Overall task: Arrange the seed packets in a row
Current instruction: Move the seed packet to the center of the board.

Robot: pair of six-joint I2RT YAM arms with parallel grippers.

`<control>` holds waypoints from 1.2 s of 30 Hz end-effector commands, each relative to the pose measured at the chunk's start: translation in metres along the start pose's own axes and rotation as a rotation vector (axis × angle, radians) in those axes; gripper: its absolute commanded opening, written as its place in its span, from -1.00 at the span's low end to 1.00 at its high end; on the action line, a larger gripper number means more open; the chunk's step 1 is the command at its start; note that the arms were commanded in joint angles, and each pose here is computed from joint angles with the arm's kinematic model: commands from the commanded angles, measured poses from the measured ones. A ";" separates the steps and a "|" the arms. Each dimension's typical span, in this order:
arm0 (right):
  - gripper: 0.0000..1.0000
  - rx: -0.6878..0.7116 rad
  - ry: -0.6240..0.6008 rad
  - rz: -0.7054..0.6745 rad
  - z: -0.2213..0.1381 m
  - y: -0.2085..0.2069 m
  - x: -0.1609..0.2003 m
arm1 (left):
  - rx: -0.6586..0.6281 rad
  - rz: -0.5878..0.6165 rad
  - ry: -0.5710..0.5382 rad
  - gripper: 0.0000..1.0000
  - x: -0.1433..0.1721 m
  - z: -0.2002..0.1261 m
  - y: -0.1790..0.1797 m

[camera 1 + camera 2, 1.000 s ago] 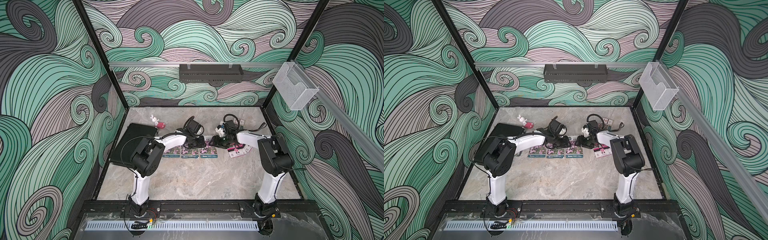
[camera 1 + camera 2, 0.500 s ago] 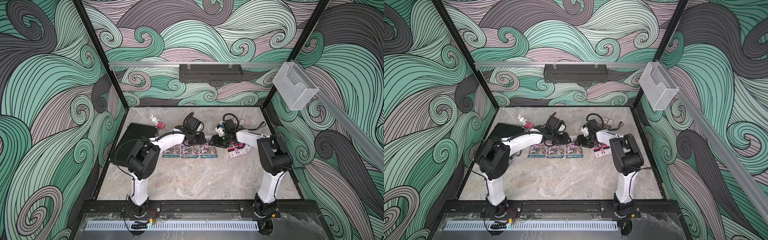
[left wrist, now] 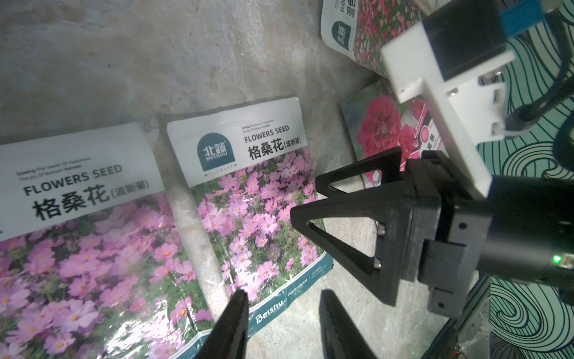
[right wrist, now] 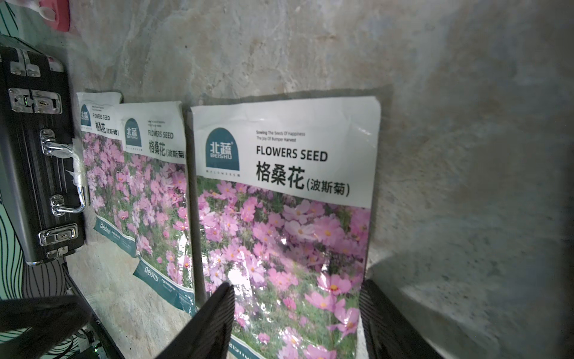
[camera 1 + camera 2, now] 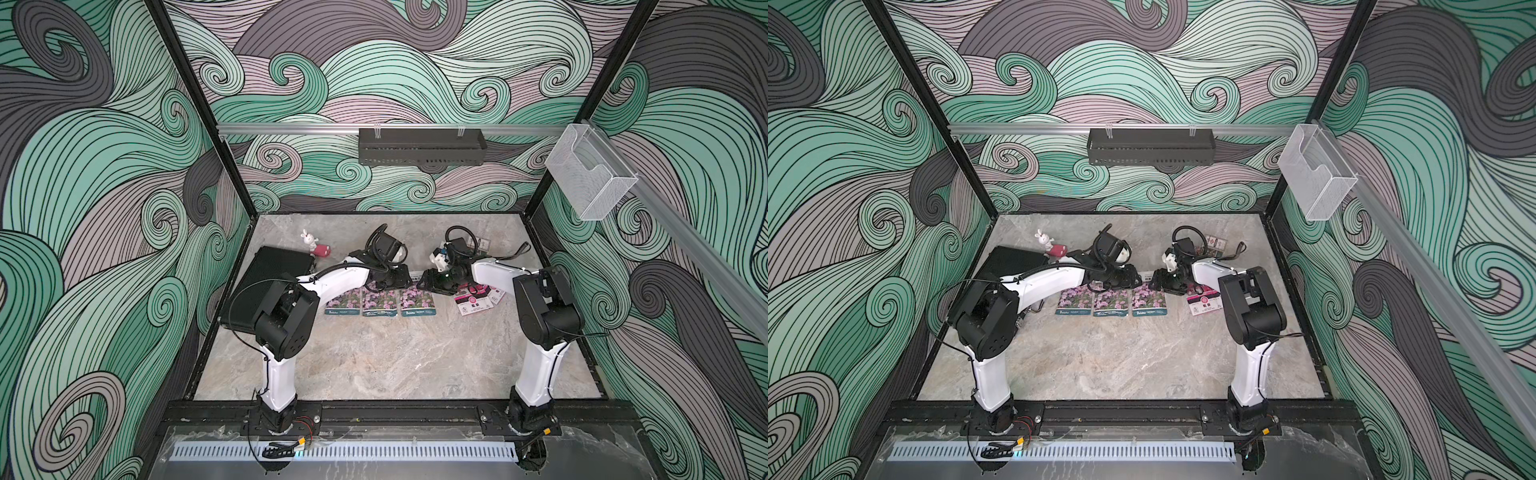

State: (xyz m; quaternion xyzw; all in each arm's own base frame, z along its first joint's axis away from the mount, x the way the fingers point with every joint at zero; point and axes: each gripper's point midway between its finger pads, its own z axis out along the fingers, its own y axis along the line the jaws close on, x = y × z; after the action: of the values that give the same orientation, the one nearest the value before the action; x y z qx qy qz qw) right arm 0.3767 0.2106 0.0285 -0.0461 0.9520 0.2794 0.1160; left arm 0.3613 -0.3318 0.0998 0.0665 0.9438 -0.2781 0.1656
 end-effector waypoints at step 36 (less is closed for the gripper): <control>0.34 0.003 -0.255 0.056 -0.116 -0.004 -0.053 | -0.018 0.009 -0.019 -0.20 -0.013 -0.003 0.009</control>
State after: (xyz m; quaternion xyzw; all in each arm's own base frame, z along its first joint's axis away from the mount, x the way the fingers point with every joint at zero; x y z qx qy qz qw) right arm 0.4022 0.1653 0.1267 -0.0116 0.9307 0.2876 0.2259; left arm 0.3687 -0.3234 0.0993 0.0598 0.9446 -0.2740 0.1705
